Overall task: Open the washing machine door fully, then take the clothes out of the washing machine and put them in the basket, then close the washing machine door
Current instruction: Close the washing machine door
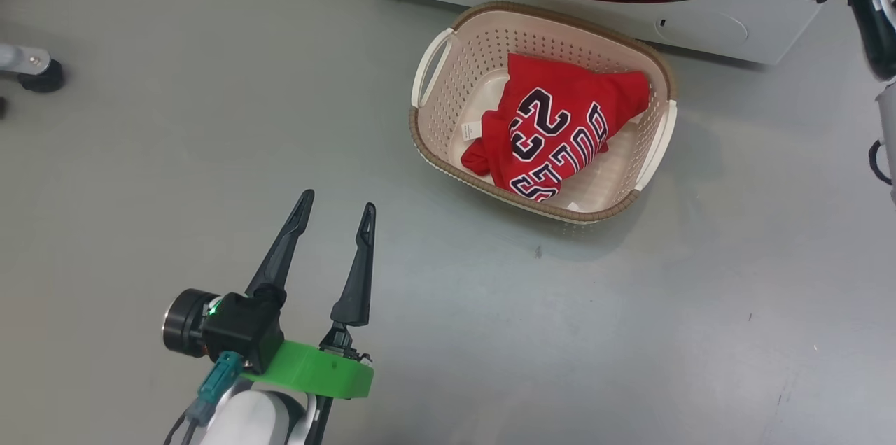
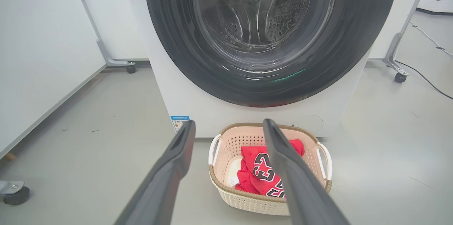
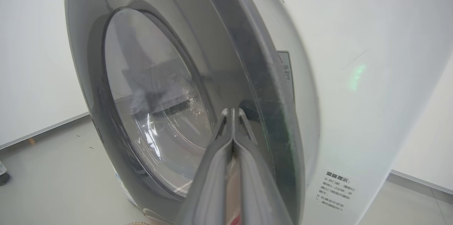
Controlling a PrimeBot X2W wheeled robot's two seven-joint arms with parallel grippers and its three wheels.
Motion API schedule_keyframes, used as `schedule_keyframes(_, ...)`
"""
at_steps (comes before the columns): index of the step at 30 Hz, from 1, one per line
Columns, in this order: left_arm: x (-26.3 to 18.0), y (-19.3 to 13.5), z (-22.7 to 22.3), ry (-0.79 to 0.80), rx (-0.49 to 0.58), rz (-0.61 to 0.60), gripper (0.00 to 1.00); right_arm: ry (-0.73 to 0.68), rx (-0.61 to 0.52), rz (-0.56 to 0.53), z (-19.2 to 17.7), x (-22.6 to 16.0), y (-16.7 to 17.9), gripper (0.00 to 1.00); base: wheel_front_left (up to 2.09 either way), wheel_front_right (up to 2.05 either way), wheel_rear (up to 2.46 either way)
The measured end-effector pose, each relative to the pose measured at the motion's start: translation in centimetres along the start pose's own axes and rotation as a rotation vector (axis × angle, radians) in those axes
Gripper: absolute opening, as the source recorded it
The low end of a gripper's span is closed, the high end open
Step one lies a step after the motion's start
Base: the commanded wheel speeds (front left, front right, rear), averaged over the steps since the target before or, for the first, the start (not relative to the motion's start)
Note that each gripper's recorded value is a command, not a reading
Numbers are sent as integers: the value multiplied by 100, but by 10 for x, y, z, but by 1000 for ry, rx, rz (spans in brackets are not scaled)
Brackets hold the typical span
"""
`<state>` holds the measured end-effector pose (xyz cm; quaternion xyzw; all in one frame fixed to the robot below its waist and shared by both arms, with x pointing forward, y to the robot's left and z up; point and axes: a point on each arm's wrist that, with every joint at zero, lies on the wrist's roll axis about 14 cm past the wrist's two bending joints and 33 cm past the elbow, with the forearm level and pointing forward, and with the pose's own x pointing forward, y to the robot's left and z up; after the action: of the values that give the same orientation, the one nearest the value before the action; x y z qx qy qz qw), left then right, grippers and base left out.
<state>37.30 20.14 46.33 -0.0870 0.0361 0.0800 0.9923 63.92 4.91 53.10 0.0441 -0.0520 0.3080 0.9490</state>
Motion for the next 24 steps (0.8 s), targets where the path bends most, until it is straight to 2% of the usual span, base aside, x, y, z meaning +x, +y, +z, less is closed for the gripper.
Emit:
schedule_keyframes(15,5,1,0,5,-22,18,100,-13,-12,-21,2,33,-22,0,0,0,0)
schedule_keyframes(24,6,1,1,0,-26,25,100,-16,1,-35,-2,34,-26,0,0,0,0)
